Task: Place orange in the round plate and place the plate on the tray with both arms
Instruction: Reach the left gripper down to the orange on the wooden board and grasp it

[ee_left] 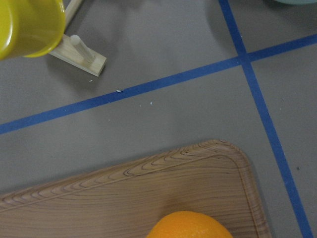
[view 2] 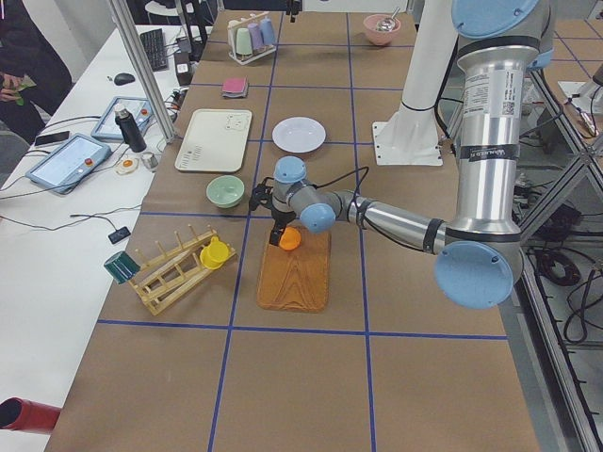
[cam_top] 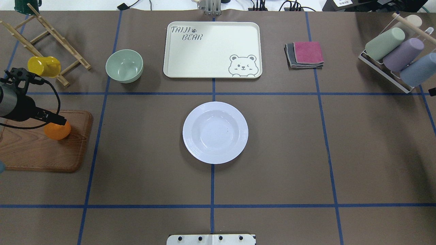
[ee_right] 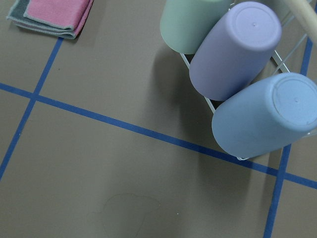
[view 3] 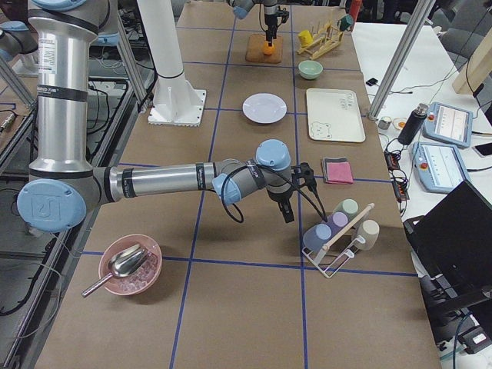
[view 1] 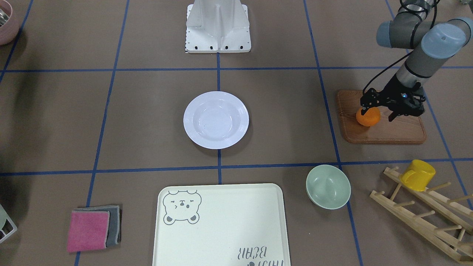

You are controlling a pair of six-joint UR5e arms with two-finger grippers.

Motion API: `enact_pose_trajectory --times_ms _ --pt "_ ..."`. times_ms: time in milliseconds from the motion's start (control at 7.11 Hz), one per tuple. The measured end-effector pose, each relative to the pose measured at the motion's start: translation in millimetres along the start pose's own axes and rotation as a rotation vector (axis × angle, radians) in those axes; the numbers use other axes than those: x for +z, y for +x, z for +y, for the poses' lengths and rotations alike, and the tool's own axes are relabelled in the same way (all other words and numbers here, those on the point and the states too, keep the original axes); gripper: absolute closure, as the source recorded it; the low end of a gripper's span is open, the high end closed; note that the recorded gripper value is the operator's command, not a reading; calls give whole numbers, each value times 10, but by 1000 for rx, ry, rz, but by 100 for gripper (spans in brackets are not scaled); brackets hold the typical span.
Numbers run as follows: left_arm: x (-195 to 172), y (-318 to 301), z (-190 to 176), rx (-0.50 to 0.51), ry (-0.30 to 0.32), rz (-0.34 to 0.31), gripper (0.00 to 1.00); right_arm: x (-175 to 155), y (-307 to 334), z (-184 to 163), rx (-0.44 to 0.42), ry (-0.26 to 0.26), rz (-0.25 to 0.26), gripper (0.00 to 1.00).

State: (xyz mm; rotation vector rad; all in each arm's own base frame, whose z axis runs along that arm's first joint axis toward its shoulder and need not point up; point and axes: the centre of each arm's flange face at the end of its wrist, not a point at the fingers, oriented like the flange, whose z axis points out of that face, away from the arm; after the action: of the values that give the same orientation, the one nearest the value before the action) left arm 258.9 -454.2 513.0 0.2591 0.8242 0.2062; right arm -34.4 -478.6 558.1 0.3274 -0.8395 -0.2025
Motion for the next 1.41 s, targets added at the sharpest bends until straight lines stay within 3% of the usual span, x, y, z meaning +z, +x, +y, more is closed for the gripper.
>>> enact_pose_trajectory --times_ms 422,704,1126,1407 --pt "244 114 71 -9 -2 -38 4 0 0 0 -1 0 0 0" --pt "352 70 101 -10 -5 -65 100 0 0 0 -1 0 0 0" --pt "152 267 53 0 20 -33 100 2 -4 0 -1 0 -1 0" --pt "-92 820 -339 -61 34 14 100 5 -7 0 1 -1 -2 0"
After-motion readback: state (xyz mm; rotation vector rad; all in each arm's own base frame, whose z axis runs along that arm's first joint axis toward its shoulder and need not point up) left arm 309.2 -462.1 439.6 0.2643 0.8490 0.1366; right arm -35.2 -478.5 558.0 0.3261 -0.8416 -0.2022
